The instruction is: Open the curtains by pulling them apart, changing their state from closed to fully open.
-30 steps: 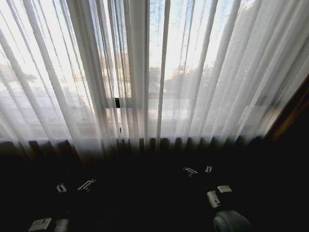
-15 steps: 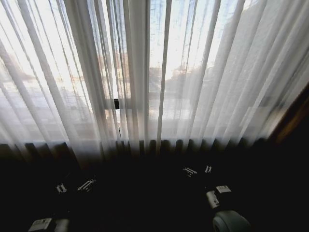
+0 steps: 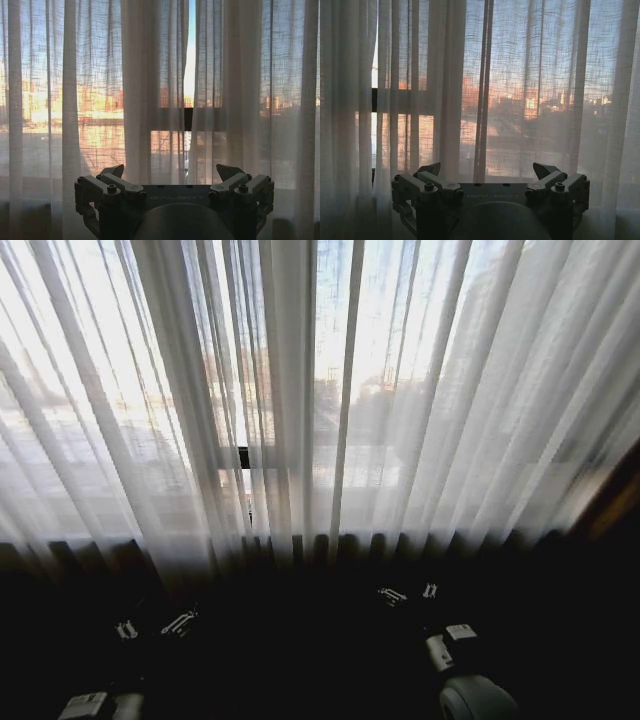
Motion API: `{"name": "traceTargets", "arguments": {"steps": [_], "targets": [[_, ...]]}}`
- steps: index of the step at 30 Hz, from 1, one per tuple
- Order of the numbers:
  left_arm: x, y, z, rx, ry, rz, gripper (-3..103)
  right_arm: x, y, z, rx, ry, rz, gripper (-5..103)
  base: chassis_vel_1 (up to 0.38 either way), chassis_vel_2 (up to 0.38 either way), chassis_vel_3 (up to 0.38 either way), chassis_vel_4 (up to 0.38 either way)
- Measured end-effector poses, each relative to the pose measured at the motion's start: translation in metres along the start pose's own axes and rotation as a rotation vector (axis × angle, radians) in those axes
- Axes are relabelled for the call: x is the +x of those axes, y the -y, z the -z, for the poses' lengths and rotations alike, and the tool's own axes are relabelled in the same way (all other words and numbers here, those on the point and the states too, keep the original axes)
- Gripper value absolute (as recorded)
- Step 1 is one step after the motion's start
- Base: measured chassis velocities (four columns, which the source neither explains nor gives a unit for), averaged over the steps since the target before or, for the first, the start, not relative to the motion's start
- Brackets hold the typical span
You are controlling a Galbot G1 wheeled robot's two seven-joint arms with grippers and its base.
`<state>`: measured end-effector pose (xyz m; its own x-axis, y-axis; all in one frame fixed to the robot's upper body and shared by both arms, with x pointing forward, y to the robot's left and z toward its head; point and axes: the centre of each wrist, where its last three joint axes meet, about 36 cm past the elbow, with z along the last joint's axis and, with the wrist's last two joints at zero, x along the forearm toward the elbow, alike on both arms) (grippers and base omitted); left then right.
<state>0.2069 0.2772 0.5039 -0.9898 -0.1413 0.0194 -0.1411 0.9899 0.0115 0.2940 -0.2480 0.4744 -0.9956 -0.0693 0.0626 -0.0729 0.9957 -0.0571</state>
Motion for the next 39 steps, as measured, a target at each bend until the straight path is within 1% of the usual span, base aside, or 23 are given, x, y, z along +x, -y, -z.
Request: {"name": "traceTargets", "arguments": {"steps": [39], "targets": [[0.0052,0.0003,-0.0024,-0.002,0.017,0.006,100,-0.0015,0.0,-0.0025,0.005,0.002,0.002,100,0.014,0.202,-0.016,-0.204]]}}
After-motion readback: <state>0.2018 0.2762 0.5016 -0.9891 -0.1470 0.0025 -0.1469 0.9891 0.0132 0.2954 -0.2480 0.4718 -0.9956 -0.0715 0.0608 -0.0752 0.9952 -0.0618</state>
